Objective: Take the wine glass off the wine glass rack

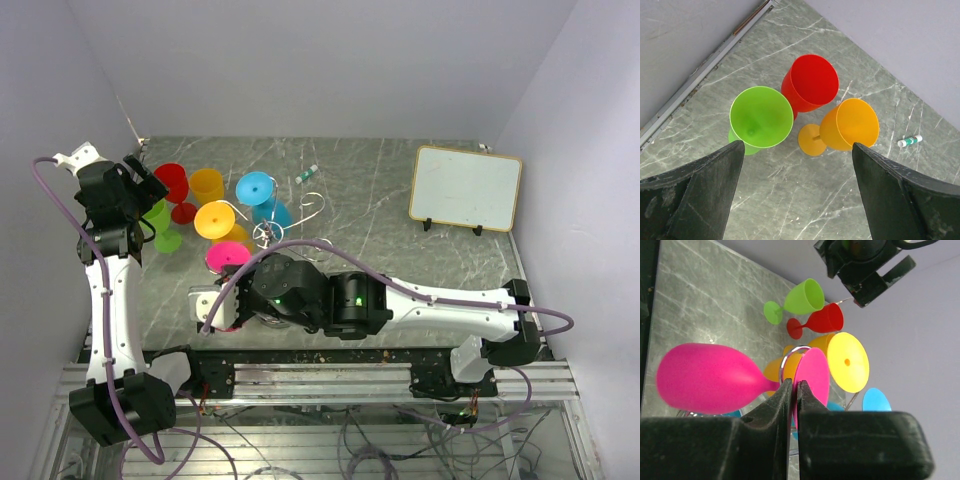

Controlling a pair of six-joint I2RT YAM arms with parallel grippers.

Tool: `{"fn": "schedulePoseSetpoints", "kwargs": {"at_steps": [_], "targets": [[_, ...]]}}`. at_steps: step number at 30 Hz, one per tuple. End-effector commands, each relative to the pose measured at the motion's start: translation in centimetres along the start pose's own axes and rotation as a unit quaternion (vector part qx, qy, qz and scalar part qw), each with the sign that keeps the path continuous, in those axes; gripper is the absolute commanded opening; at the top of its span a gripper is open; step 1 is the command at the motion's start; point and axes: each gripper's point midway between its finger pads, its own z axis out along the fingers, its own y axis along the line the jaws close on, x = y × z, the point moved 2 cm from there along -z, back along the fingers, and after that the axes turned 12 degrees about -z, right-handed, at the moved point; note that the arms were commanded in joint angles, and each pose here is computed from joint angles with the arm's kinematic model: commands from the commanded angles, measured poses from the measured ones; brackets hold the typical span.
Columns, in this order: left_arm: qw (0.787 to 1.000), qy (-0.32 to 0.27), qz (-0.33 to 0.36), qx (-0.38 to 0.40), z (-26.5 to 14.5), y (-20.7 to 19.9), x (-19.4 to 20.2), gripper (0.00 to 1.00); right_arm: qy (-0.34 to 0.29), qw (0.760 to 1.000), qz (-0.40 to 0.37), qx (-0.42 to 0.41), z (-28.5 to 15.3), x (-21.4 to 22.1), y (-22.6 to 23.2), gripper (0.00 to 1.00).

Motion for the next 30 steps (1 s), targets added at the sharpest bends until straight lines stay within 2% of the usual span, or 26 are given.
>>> {"fn": "schedulePoseSetpoints", "kwargs": {"at_steps": [1,20,30], "targets": [[1.0,-0.006,-0.003,0.011,0.3,-0.2,-0.4,0.99,-0.011,1.0,0.003,0.028,-1.2,-0.4,-1.6,0.0],[1.0,-0.008,-0.004,0.009,0.3,-0.1,-0.5,0.99,-0.057,0.996,-0.023,0.059,-1.3,-2.3,-2.9,0.0],[1.0,-0.007,-0.005,0.011,0.2,-0.2,-0.5,1.0,-0.05,0.995,-0.049,0.075,-0.2,-2.8,-3.2,0.0]]}}
